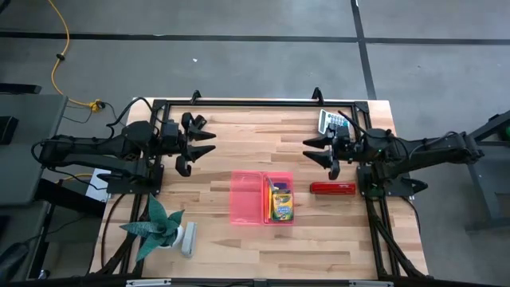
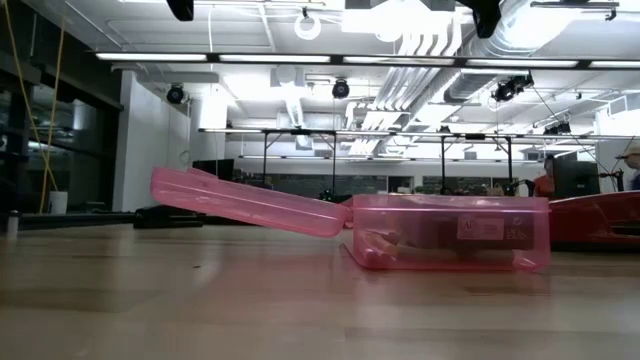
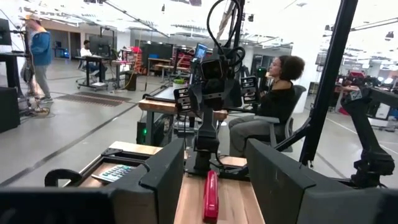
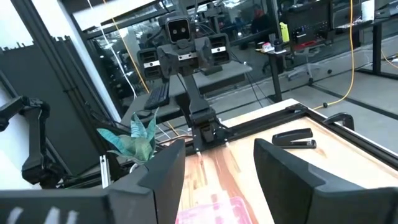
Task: Pack school essentials
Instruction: Return to Home Position
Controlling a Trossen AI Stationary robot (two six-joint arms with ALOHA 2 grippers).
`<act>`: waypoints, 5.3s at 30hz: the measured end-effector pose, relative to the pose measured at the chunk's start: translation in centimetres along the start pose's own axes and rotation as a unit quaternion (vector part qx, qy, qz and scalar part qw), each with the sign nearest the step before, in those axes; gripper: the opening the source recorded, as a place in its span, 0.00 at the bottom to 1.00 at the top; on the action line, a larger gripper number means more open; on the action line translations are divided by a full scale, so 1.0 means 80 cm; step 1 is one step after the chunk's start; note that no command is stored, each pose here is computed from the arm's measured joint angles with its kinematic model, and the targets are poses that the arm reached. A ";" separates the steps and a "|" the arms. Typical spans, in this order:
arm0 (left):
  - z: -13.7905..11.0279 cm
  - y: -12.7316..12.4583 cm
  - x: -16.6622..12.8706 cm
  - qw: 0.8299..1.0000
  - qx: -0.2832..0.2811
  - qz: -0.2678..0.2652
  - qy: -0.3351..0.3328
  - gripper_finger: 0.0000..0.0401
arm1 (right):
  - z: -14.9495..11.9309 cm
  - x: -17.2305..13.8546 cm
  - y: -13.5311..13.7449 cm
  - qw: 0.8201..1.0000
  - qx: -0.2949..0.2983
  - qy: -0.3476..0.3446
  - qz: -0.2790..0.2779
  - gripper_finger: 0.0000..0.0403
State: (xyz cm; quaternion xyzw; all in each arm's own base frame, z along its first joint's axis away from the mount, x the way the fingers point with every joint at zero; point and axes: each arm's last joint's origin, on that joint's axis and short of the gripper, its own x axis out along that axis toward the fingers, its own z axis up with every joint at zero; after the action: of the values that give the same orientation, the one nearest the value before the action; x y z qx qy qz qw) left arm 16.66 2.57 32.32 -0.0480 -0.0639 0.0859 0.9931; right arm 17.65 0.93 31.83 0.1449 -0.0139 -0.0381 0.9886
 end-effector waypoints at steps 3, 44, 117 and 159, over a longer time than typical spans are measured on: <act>0.000 0.000 0.000 1.000 -0.017 -0.001 0.000 0.41 | 0.000 0.000 0.000 1.000 0.002 0.000 0.000 0.46; -0.150 0.013 -0.113 0.995 -0.057 -0.046 -0.073 0.00 | -0.001 0.000 0.000 1.000 0.013 0.008 0.003 0.39; -0.181 0.013 -0.112 0.990 -0.122 -0.032 0.058 0.00 | -0.171 -0.102 -0.067 1.000 0.015 -0.009 0.020 0.00; -0.182 0.007 -0.112 0.988 -0.124 -0.055 0.068 0.00 | -0.173 -0.101 -0.067 1.000 0.013 -0.002 0.018 0.00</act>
State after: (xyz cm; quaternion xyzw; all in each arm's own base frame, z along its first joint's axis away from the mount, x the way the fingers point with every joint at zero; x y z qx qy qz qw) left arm 9.76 0.33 16.79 -0.1725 -0.0088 0.0196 0.9848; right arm 9.78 0.37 16.89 0.1575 -0.0193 -0.0207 0.9871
